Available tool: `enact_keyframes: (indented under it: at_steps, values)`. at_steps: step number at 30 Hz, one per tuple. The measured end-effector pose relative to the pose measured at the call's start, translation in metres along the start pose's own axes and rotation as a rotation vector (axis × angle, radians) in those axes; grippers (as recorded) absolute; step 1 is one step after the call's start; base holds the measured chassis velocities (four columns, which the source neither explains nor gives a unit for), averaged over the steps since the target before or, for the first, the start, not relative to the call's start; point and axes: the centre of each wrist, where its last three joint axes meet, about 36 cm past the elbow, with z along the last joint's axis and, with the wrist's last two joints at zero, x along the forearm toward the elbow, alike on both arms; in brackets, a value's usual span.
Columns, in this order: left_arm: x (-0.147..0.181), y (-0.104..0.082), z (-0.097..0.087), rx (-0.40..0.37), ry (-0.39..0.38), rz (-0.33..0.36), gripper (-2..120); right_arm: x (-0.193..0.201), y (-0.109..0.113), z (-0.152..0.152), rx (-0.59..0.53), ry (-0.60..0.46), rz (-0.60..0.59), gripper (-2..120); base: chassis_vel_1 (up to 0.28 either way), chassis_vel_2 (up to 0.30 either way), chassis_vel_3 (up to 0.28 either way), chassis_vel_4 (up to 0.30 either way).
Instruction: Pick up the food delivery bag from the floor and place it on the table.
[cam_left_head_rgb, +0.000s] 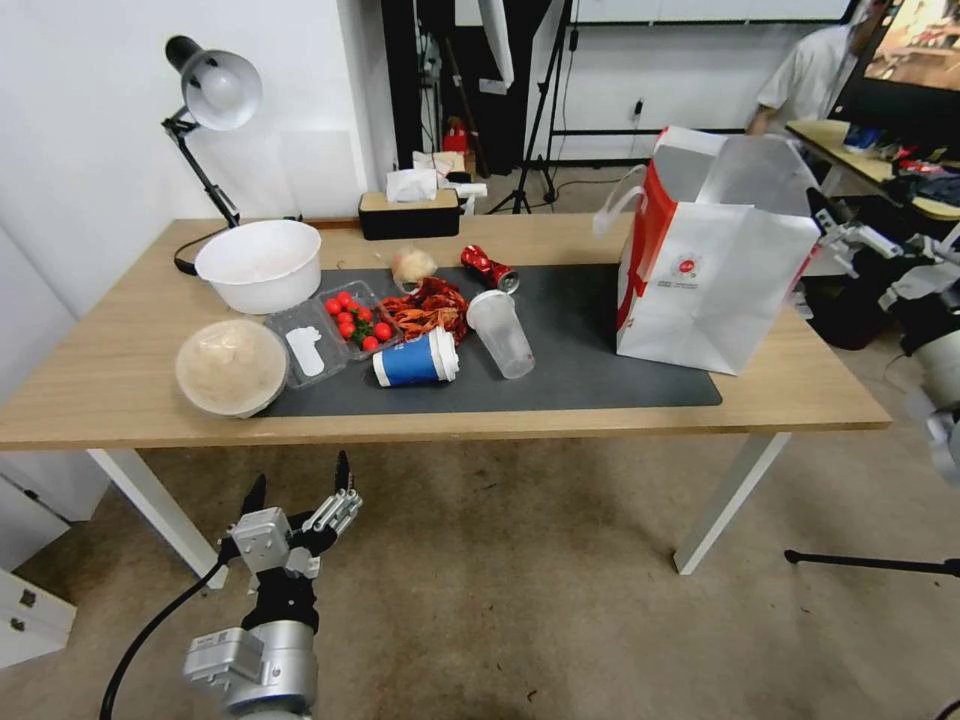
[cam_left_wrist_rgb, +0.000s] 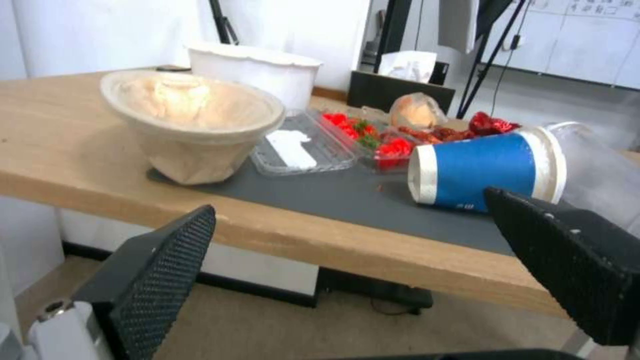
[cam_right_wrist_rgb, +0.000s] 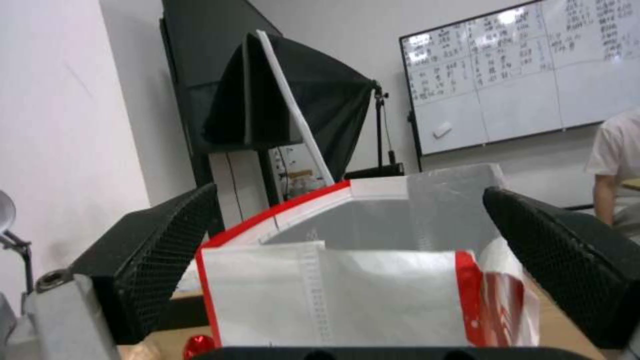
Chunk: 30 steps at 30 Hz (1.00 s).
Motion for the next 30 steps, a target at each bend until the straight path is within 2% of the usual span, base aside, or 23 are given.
enact_keyframes:
  at_steps: [6, 15, 21, 23, 30]
  values:
    - [-0.003, 0.004, -0.005, -0.012, -0.017, 0.020, 100, 0.017, 0.007, 0.014, 0.071, 0.026, -0.004, 100, 0.000, 0.000, 0.000, 0.000]
    - [-0.005, 0.008, -0.004, -0.027, -0.017, 0.041, 100, 0.060, 0.028, 0.055, 0.147, 0.062, 0.027, 100, 0.000, 0.000, 0.000, 0.000]
    - [-0.005, 0.010, -0.001, -0.041, -0.013, 0.060, 100, 0.093, 0.052, 0.080, 0.193, 0.090, 0.060, 100, 0.000, 0.000, 0.000, 0.000]
    - [-0.006, 0.011, 0.000, -0.042, -0.013, 0.060, 100, 0.097, 0.054, 0.082, 0.196, 0.095, 0.065, 100, 0.000, 0.000, 0.000, 0.000]
    - [-0.006, 0.012, 0.004, -0.056, -0.026, 0.078, 100, 0.137, 0.086, 0.105, 0.198, 0.120, 0.104, 100, 0.000, 0.000, 0.000, 0.000]
